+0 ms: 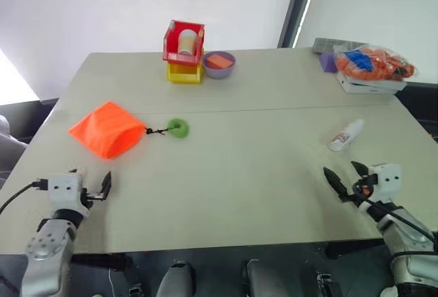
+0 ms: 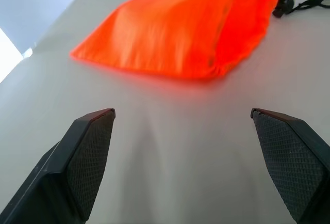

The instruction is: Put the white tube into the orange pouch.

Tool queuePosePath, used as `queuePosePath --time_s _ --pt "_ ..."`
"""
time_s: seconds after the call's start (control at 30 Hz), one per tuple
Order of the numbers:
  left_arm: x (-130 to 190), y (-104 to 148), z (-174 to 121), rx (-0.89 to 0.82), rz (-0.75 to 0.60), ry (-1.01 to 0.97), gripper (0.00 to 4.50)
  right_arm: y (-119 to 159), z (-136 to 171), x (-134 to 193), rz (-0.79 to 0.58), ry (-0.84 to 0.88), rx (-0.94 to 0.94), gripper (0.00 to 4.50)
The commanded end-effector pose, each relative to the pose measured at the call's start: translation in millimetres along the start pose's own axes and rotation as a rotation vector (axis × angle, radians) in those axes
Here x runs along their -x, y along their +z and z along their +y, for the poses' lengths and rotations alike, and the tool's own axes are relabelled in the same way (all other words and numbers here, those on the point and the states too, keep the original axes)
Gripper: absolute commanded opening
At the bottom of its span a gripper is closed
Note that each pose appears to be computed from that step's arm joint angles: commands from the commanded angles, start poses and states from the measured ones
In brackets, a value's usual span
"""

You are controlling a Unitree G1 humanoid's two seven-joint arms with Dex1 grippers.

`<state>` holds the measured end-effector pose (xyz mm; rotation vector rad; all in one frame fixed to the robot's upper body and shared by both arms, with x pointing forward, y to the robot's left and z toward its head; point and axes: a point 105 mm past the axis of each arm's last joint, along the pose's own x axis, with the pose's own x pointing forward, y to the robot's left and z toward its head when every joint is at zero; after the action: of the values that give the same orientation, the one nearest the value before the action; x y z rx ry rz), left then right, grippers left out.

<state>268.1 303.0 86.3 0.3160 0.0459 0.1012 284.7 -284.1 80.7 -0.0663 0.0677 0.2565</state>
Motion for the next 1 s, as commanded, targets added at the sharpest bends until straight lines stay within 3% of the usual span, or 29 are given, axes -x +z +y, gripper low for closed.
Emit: queuePosePath --time_s 0.03,0.13,0.43,0.6,0.77,0.87,1.0 --pt "-6.2 24.3 -3.4 -0.149 -0.08 0.032 4.5 21.8 25.6 -9.1 -0.054 0.138 0.013 4.47" --pt "-17.2 34.7 -9.0 -0.302 -0.095 0.06 4.5 30.0 60.8 -16.9 -0.065 0.287 0.0 4.47" --pt "-54.9 47.5 -14.4 -0.522 -0.037 0.108 4.5 48.2 147.5 -29.9 -0.125 0.562 -0.01 4.47" --pt "-73.0 50.4 -8.5 -0.539 0.008 0.153 4.5 51.5 169.5 -32.9 -0.144 0.608 -0.011 4.47" --pt "-89.6 38.9 -6.6 -0.529 0.079 0.148 4.5 48.9 172.8 -33.5 -0.142 0.602 -0.008 4.47" --pt "-95.9 40.9 -5.7 -0.495 0.07 0.155 3.67 48.4 170.6 -32.7 -0.143 0.587 -0.001 4.5" --pt "-98.2 42.6 -4.4 -0.487 0.059 0.153 1.75 48.2 168.2 -32.2 -0.145 0.569 0.006 4.5"
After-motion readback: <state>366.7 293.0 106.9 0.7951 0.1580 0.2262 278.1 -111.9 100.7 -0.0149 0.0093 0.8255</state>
